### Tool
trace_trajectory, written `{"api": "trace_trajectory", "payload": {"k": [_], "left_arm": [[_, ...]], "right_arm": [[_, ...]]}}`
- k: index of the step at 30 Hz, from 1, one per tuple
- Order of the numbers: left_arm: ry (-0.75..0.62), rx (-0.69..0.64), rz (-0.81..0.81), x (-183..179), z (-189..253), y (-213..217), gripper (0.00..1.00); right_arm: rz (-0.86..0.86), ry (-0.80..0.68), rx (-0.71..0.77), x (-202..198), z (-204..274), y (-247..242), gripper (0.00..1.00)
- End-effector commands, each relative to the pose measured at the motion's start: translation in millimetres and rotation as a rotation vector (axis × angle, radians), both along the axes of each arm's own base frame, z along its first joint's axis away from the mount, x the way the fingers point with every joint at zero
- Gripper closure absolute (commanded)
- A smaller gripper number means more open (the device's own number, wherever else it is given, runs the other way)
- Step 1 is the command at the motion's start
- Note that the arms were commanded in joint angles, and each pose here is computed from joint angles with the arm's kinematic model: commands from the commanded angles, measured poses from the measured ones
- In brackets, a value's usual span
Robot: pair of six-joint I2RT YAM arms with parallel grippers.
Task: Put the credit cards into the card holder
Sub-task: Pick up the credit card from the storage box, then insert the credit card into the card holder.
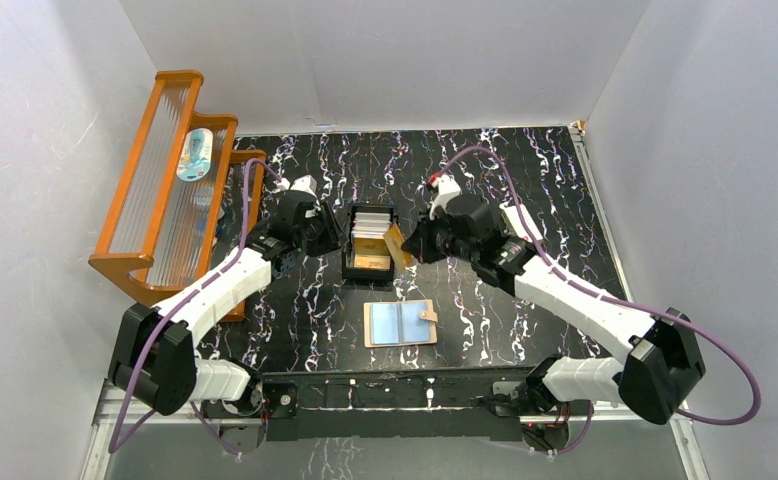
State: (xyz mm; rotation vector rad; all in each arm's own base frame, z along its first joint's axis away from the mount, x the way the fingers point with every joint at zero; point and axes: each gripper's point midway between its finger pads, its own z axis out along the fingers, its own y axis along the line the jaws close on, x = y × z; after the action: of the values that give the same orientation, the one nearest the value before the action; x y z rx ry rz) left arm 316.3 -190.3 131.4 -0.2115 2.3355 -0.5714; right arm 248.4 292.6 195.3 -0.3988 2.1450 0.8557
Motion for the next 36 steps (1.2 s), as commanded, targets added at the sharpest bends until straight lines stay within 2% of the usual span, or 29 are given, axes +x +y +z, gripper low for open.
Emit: {"api": "trace_trajectory", "payload": {"k": [1, 11, 20, 23, 28, 36], "left_arm": [[0.044, -0.041, -0.116, -31, 11, -7, 0.66], [0.173, -0.171, -0.204, -94, -10, -15, 0.73], [0.241, -0.275, -0.193, -120, -40, -31, 0.81], [0.257, -0.273, -0.190, -124, -53, -35, 0.82], [0.321, -0.261, -0.194, -130, -77, -42, 0.90], [0.369, -0.206, -0.190, -139, -99, -42, 0.90]], "right_arm": [[-0.016, 0.177, 0.120, -39, -9, 1, 1.00], [-0.075, 0.376, 0.173, -83, -75, -17, 1.00], [-0.128, 0.385, 0.191, -79, -103, -20, 1.00], [-0.127, 0.402, 0.184, -81, -113, -20, 1.00], [-0.112, 0.460, 0.179, -88, -133, -17, 1.00], [-0.141, 0.489, 0.191, -97, -147, -26, 1.00]]}}
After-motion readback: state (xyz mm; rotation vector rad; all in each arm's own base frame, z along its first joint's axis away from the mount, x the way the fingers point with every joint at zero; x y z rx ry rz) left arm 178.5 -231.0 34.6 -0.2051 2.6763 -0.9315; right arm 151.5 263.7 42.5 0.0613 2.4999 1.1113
